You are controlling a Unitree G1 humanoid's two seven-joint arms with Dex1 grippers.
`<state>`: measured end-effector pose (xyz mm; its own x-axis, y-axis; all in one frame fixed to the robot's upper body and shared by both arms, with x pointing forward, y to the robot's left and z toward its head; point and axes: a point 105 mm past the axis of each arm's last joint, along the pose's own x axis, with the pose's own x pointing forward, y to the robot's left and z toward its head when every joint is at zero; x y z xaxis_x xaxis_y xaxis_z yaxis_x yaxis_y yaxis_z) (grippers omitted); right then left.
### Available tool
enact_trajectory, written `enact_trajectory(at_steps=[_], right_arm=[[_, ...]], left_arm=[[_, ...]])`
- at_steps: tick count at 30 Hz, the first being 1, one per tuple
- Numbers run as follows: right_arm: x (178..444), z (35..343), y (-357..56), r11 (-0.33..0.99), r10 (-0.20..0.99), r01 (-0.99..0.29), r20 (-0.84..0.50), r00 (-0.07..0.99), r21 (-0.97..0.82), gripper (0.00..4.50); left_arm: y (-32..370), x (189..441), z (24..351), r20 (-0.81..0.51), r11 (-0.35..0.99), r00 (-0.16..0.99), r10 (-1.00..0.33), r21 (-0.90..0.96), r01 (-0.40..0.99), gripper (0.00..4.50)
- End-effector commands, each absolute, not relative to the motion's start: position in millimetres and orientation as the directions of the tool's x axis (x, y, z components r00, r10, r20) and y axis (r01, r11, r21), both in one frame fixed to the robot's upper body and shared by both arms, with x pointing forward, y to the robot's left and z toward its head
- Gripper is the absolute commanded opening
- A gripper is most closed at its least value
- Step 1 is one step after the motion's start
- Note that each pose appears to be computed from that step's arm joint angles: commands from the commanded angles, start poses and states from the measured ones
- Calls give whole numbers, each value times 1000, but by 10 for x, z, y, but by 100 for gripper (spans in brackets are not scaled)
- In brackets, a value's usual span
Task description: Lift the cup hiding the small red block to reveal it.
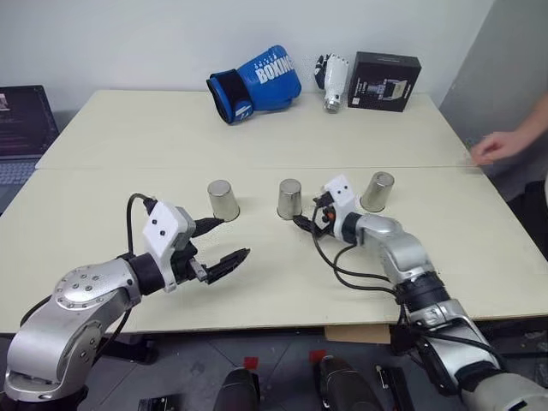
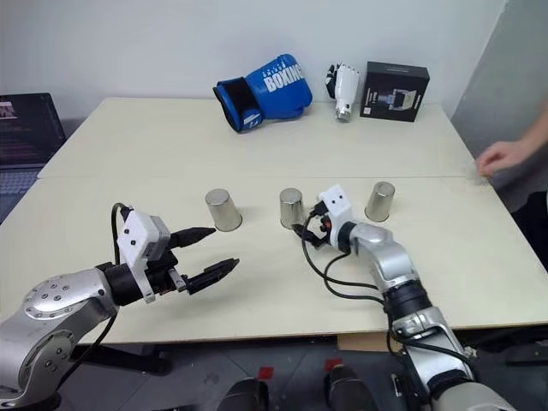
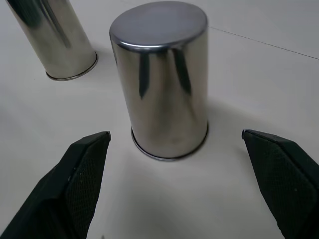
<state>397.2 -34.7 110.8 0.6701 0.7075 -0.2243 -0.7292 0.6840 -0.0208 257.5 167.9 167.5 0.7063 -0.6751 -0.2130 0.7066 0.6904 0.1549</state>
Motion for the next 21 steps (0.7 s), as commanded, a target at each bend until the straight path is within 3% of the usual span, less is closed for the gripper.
enact_trajectory(at_steps=[1,8,15,18,21], right_arm=[[4080,1266,-195,677,721,-734,-155,676,-50,450],[4195,1299,-67,701,702,-710,-106,704,-70,450],[4135,1570,-12,682,731,-729,19,682,-63,277],[4074,1795,-56,665,745,-746,84,661,-24,269],[4143,1978,-268,734,676,-679,121,727,-15,269]], left_arm=[[1601,2501,1727,-199,678,702,-684,182,712,446],[1614,2492,1745,-197,692,714,-672,175,700,446],[1617,2563,1817,-181,701,721,-669,169,693,450],[1648,2573,1812,-187,702,722,-666,169,692,450],[1682,2583,1813,-192,703,723,-664,169,691,450]])
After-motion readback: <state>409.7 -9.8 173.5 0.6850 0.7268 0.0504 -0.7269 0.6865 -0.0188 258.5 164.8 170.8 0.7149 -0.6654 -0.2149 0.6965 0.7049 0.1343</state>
